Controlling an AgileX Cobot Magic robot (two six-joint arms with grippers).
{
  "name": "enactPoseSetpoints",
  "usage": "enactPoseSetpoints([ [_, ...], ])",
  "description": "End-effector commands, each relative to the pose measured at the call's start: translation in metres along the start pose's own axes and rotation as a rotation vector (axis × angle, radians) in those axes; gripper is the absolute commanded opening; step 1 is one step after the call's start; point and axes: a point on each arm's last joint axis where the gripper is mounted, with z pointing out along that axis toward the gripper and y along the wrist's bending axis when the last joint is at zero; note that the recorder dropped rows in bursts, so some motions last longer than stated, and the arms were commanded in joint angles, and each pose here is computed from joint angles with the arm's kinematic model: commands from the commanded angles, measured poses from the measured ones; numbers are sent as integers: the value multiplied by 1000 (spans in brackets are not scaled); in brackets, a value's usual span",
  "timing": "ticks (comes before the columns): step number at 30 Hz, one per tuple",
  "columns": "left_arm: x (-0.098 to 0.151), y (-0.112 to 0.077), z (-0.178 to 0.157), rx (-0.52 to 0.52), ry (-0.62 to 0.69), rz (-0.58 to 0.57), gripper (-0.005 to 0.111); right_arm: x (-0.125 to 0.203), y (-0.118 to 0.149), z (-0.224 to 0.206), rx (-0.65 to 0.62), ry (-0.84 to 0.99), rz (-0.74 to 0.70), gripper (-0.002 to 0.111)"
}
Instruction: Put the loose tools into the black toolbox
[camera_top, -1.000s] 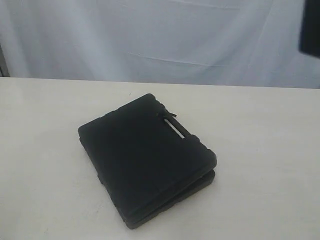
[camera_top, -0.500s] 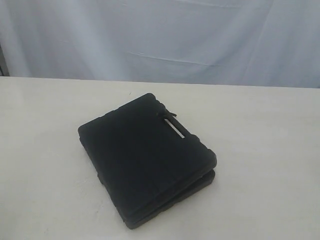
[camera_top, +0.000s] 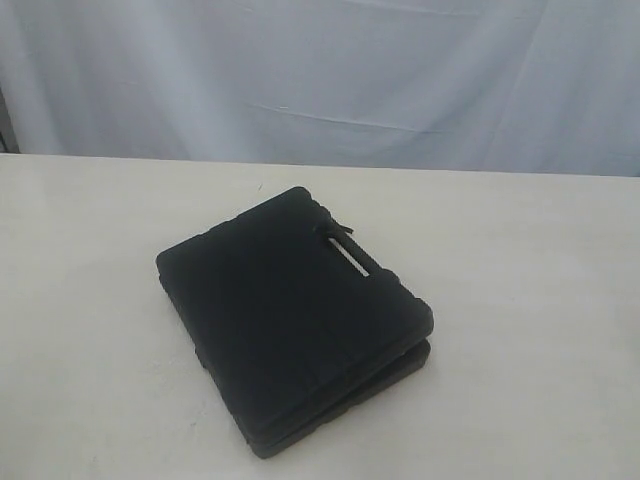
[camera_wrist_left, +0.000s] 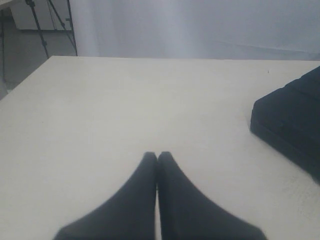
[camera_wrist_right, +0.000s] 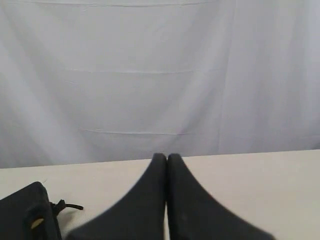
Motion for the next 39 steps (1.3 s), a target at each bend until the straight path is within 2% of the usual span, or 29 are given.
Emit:
enactPoseSetpoints([
  [1, -1, 0, 0, 2, -11, -2, 0, 22, -7, -19, 20, -40, 0, -1],
  [6, -1, 0, 0, 2, -11, -2, 0, 43, -10, -33, 11, -80, 20, -1],
  [7, -1, 0, 0, 2, -11, -2, 0, 44, -10, -38, 4, -106, 58, -1],
  [18, -1, 0, 0, 2, -11, -2, 0, 41, -12, -48, 13, -175, 60, -1],
  [23, -1, 0, 0, 2, -11, -2, 0, 44, -11, -47, 11, -139, -66, -1],
  [27, -1, 0, 0, 2, -11, -2, 0, 49, -6, -46, -52, -87, -185, -1],
  [32, -1, 0, 0, 2, -11, -2, 0, 51, -1, -47, -109, -69, -118, -1],
  [36, -1, 0, 0, 2, -11, -2, 0, 52, -4, -49, -71, -87, -66, -1],
  [39, -1, 0, 0, 2, -11, -2, 0, 66, -6, -48, -52, -78, -61, -1],
])
